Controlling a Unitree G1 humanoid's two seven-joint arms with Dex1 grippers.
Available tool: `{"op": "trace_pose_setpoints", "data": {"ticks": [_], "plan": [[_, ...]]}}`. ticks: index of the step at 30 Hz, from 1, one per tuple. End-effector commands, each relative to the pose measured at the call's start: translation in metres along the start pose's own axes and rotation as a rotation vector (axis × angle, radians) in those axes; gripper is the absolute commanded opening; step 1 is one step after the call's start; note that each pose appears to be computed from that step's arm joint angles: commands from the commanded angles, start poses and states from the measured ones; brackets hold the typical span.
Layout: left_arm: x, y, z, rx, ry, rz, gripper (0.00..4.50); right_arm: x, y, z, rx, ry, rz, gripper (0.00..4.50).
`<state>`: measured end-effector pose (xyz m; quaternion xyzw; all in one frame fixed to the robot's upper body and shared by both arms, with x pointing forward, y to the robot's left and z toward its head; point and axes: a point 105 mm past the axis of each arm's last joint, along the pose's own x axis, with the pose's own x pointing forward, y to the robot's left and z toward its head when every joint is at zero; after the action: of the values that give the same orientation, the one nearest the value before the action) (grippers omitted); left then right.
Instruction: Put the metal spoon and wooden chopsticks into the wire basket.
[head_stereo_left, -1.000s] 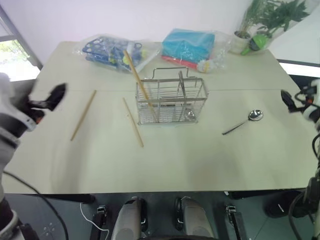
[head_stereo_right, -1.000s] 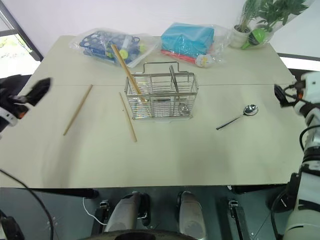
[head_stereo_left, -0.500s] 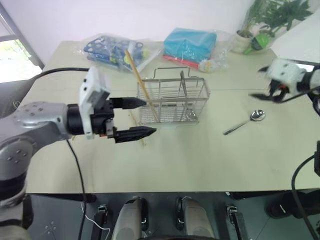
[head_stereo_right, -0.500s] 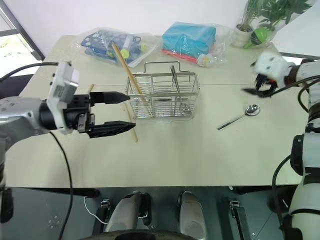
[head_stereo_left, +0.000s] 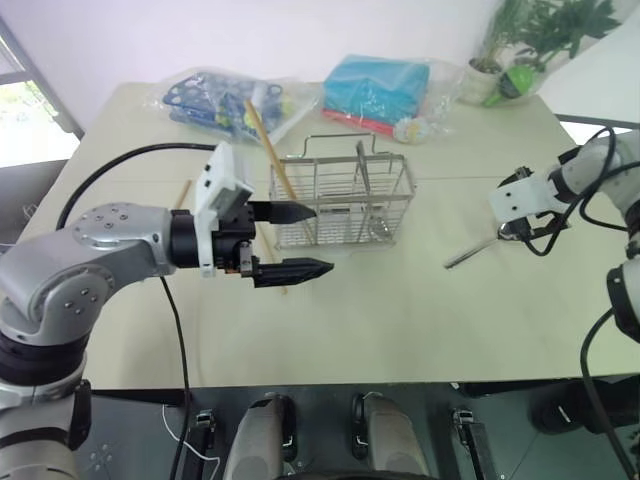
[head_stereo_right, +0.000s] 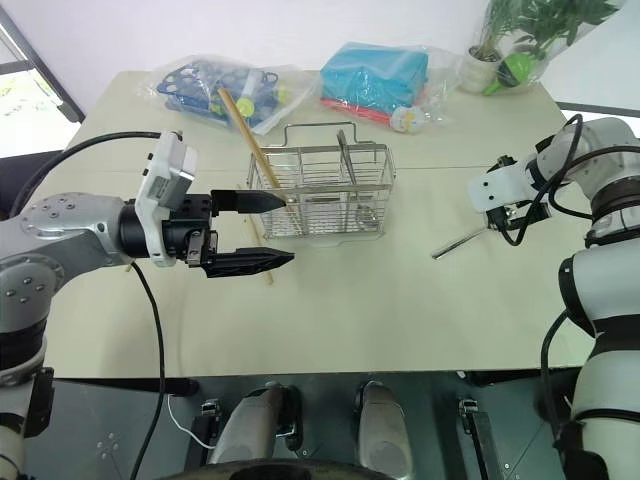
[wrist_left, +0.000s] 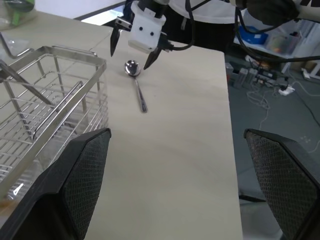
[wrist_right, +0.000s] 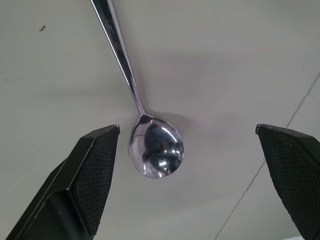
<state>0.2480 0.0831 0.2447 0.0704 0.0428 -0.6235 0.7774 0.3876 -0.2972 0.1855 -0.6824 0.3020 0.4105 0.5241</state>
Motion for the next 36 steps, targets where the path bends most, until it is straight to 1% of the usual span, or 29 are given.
{"op": "trace_pose_setpoints", "data": {"ticks": [1, 5, 14, 21, 24, 25, 26, 27, 33, 34, 36], "plan": [[0.006, -0.009, 0.003, 0.019, -0.006, -0.052, 4.48, -0.003, 0.0, 0.001, -0.021, 0.025, 0.053, 4.5], [0.01, -0.012, 0.001, 0.033, 0.011, -0.078, 4.48, 0.006, 0.003, 0.005, -0.039, 0.028, 0.081, 4.5], [0.011, -0.011, 0.008, 0.058, 0.003, -0.079, 4.48, 0.018, 0.004, 0.014, -0.09, 0.027, 0.088, 4.5], [0.011, -0.012, 0.011, 0.064, 0.002, -0.076, 4.48, 0.025, 0.015, 0.009, -0.129, 0.071, 0.145, 4.5], [0.011, -0.013, 0.011, 0.066, 0.004, -0.076, 4.48, 0.03, 0.02, 0.009, -0.131, 0.062, 0.153, 4.5], [0.011, -0.013, 0.011, 0.067, 0.005, -0.076, 4.5, 0.03, 0.019, 0.01, -0.127, 0.053, 0.145, 3.99], [0.011, -0.013, 0.011, 0.067, 0.006, -0.076, 4.5, 0.031, 0.018, 0.011, -0.121, 0.048, 0.139, 3.72], [0.011, -0.013, 0.011, 0.068, 0.008, -0.075, 4.5, 0.032, 0.018, 0.012, -0.118, 0.045, 0.135, 3.32], [0.01, -0.013, 0.013, 0.073, 0.009, -0.072, 4.5, 0.034, 0.018, 0.016, -0.089, 0.016, 0.123, 0.17], [0.01, -0.014, 0.014, 0.075, 0.008, -0.072, 4.5, 0.035, 0.018, 0.016, -0.084, 0.011, 0.122, 0.08], [0.01, -0.013, 0.014, 0.076, 0.007, -0.071, 4.5, 0.036, 0.02, 0.016, -0.078, 0.005, 0.124, 0.08]]}}
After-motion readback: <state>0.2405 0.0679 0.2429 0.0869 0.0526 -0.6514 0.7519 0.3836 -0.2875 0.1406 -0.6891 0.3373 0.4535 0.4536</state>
